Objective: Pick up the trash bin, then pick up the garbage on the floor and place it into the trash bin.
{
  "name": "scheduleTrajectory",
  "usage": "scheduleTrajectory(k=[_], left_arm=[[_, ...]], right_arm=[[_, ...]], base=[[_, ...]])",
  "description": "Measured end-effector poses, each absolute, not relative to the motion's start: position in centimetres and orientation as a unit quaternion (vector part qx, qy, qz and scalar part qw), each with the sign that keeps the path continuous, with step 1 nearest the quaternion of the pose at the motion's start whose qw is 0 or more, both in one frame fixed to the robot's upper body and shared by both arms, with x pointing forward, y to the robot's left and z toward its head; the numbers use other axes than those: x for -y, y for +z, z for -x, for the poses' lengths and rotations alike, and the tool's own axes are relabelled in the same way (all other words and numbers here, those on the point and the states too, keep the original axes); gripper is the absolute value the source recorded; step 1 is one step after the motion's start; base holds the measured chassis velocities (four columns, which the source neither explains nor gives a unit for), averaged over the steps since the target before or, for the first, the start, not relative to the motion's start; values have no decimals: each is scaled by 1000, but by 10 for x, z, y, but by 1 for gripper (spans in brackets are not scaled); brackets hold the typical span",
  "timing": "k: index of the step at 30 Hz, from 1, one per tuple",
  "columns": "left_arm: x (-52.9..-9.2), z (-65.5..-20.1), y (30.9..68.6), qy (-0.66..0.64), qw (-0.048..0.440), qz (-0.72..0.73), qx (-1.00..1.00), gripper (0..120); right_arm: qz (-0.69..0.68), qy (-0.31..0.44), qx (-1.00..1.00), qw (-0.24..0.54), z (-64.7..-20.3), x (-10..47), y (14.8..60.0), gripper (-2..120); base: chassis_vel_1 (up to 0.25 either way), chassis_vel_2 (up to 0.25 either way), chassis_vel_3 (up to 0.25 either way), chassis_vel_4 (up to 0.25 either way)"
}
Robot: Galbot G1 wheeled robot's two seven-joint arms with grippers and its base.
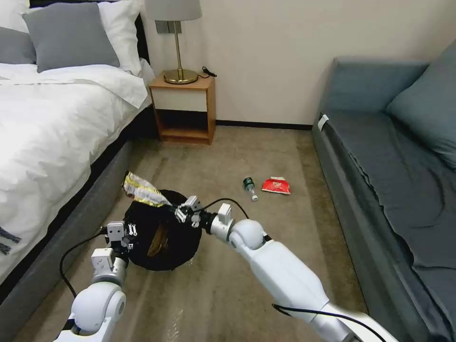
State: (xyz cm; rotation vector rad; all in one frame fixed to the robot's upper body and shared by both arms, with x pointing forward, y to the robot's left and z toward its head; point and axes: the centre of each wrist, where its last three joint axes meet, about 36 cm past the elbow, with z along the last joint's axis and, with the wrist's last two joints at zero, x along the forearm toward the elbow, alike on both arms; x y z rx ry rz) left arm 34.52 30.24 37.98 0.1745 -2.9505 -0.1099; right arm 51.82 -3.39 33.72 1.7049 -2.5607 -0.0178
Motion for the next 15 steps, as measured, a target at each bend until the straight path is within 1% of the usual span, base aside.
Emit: scheduleTrajectory(k=[4, 6, 8, 9, 10, 12, 14, 15], left_arm=[[-302, -344, 378, -34, 95, -58, 993, 4], [-301, -343, 377, -33, 95, -57, 993, 4], [-300, -342, 376, -32, 96, -57, 993, 4], [-300, -342, 376, -32, 96, -57, 993, 4], [-300, -342, 376, -32, 96, -56, 993, 4], [-300, -342, 376, -32, 95, -56, 993, 4], [-301, -342, 376, -32, 95, -56, 993, 4], [-301, -342, 376, -32, 95, -57, 993, 4]], right_arm=[[-554, 8, 831, 43, -513, 34, 327, 0], [-552, 15, 832, 46, -512, 35, 323, 2], [-546, 22, 836, 50, -513, 38, 317, 13], [-546, 22, 836, 50, -513, 38, 317, 13], [-543, 25, 838, 51, -514, 40, 315, 16], [-539, 30, 840, 54, -515, 42, 311, 28], [-538, 31, 840, 55, -515, 43, 310, 29], [-537, 33, 841, 55, -516, 44, 309, 36]], base=[[0, 0, 0, 0], [0, 0, 0, 0], [0, 0, 0, 0], [0, 0, 0, 0], [0, 0, 0, 0], [0, 0, 0, 0], [0, 0, 0, 0], [0, 0, 0, 0]])
